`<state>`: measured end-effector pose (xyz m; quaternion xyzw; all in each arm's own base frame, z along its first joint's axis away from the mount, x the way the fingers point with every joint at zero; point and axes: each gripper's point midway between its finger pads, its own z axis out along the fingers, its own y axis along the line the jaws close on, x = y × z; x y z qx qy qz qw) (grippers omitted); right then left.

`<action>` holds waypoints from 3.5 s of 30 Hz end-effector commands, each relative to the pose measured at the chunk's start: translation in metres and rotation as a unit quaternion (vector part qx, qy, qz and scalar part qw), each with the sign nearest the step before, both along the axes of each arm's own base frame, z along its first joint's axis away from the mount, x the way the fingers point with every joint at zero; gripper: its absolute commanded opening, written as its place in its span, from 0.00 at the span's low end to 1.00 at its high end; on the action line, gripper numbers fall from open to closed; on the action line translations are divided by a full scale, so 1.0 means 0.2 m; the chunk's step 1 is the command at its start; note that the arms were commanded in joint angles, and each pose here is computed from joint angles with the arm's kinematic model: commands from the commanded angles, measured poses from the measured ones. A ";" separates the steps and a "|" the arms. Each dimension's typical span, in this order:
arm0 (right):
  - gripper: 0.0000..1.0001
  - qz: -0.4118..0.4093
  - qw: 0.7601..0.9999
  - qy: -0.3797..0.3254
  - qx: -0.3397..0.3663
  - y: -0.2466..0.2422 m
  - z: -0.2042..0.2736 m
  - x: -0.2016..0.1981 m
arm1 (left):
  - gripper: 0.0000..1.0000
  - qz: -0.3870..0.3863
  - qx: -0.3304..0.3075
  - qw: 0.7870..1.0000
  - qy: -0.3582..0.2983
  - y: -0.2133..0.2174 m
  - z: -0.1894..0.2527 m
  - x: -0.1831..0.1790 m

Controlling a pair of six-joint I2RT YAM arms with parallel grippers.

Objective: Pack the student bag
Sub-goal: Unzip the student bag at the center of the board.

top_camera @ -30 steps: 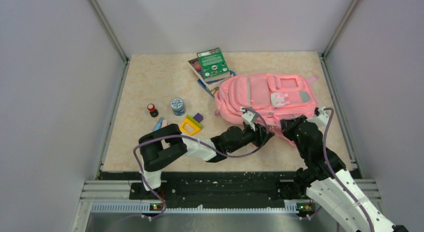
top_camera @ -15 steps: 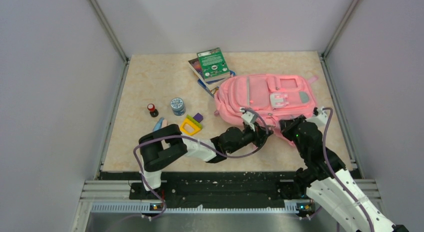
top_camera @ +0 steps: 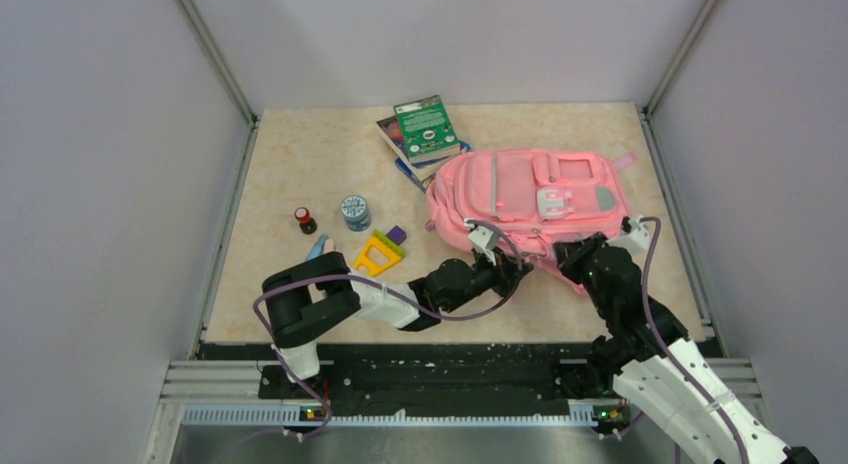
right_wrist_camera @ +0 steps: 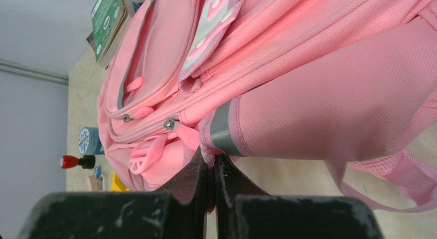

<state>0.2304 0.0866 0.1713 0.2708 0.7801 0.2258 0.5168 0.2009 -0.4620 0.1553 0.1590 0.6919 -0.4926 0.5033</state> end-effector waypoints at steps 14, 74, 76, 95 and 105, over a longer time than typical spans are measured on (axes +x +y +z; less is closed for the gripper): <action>0.00 -0.062 0.997 -0.038 -0.028 -0.12 0.02 0.06 | 0.00 0.063 0.000 0.997 0.036 0.29 0.05 0.00; 0.97 0.280 0.929 -0.153 -0.190 0.48 0.13 0.06 | 0.00 0.038 0.140 0.984 0.106 0.80 -0.21 0.10; 0.97 0.300 0.913 -0.171 -0.216 0.56 0.14 0.05 | 0.00 0.036 0.140 0.983 0.110 0.81 -0.22 0.09; 0.78 0.371 0.845 -0.178 -0.341 0.84 -0.12 0.02 | 0.00 0.035 0.140 0.983 0.113 0.82 -0.19 0.08; 0.68 0.373 0.824 -0.156 -0.396 0.93 -0.22 0.06 | 0.00 0.036 0.140 0.983 0.113 0.83 -0.18 0.07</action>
